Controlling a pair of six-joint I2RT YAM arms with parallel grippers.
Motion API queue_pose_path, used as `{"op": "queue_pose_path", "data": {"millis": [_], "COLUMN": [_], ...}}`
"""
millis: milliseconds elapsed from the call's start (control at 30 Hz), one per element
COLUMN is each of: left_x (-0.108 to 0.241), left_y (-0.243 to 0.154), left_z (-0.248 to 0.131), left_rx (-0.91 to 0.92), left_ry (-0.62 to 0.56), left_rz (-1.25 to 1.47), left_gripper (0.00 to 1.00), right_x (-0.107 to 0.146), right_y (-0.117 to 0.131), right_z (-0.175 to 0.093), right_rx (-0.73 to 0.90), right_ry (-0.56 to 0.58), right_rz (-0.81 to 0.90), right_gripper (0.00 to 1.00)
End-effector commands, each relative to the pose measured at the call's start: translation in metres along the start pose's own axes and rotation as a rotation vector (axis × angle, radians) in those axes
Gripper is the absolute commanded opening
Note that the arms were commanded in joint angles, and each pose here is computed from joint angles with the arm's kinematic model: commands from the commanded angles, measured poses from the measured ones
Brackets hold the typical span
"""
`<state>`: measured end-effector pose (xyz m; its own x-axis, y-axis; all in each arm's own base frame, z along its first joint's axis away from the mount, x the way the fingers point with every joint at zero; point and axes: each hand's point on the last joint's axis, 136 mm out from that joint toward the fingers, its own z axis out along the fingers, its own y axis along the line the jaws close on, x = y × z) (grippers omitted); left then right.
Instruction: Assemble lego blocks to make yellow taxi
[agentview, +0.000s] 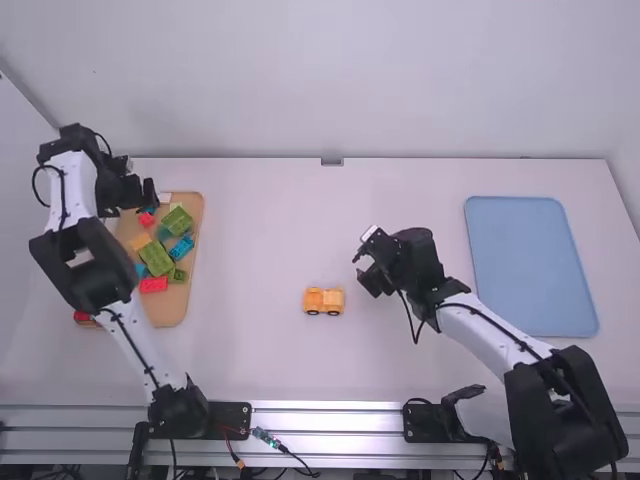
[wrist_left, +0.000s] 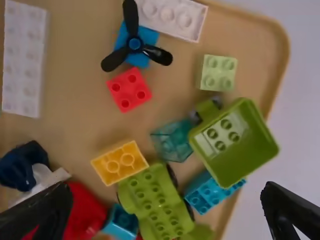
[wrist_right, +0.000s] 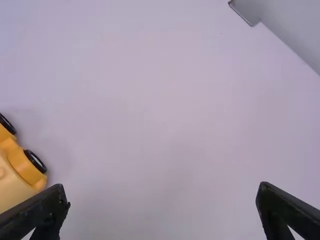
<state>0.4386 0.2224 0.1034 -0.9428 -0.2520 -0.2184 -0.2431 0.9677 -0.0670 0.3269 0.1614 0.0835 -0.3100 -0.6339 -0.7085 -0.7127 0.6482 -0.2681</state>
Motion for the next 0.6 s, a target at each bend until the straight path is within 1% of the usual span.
{"op": "queue_pose_path", "data": {"millis": [0,33,100,167,233,267,300,367,433,567], "left_x": [0.007,0.014,0.017,0.009,0.005,0.005,0.006,0.013,0.019,0.019], "left_y": [-0.001,0.005,0.012,0.025,0.023,0.015,0.013,0.010,0.017,0.026], "left_z": [0.009,0.011,0.014,0.018,0.020,0.024,0.024,0.028,0.033,0.039], "left_rx": [-0.022,-0.060,-0.097,-0.143,-0.132,-0.090,-0.074,-0.038,-0.052,-0.081], "left_ry": [0.053,0.097,0.119,0.094,0.077,0.072,0.073,0.094,0.130,0.136], "left_rz": [0.241,0.311,0.354,0.418,0.504,0.634,0.704,0.873,0.980,0.972], "left_gripper": [0.99,0.99,0.99,0.99,0.99,0.99,0.99,0.99,0.99,0.99], "right_x": [-0.013,-0.013,-0.014,-0.014,-0.014,-0.014,-0.013,-0.011,-0.009,-0.005], "right_y": [-0.013,-0.015,-0.015,-0.017,-0.018,-0.018,-0.017,-0.016,-0.015,-0.020], "right_z": [-0.004,-0.004,-0.004,-0.004,-0.005,-0.004,-0.004,-0.004,-0.004,-0.005], "right_rx": [0.032,0.036,0.033,0.044,0.045,0.044,0.043,0.038,0.033,0.041], "right_ry": [-0.025,-0.027,-0.033,-0.028,-0.029,-0.028,-0.025,-0.016,-0.006,0.003], "right_rz": [-0.021,-0.017,-0.017,-0.017,-0.020,-0.036,-0.041,-0.045,-0.065,-0.060], "right_gripper": [0.99,0.99,0.99,0.99,0.99,0.99,0.99,0.99,0.99,0.99]}}
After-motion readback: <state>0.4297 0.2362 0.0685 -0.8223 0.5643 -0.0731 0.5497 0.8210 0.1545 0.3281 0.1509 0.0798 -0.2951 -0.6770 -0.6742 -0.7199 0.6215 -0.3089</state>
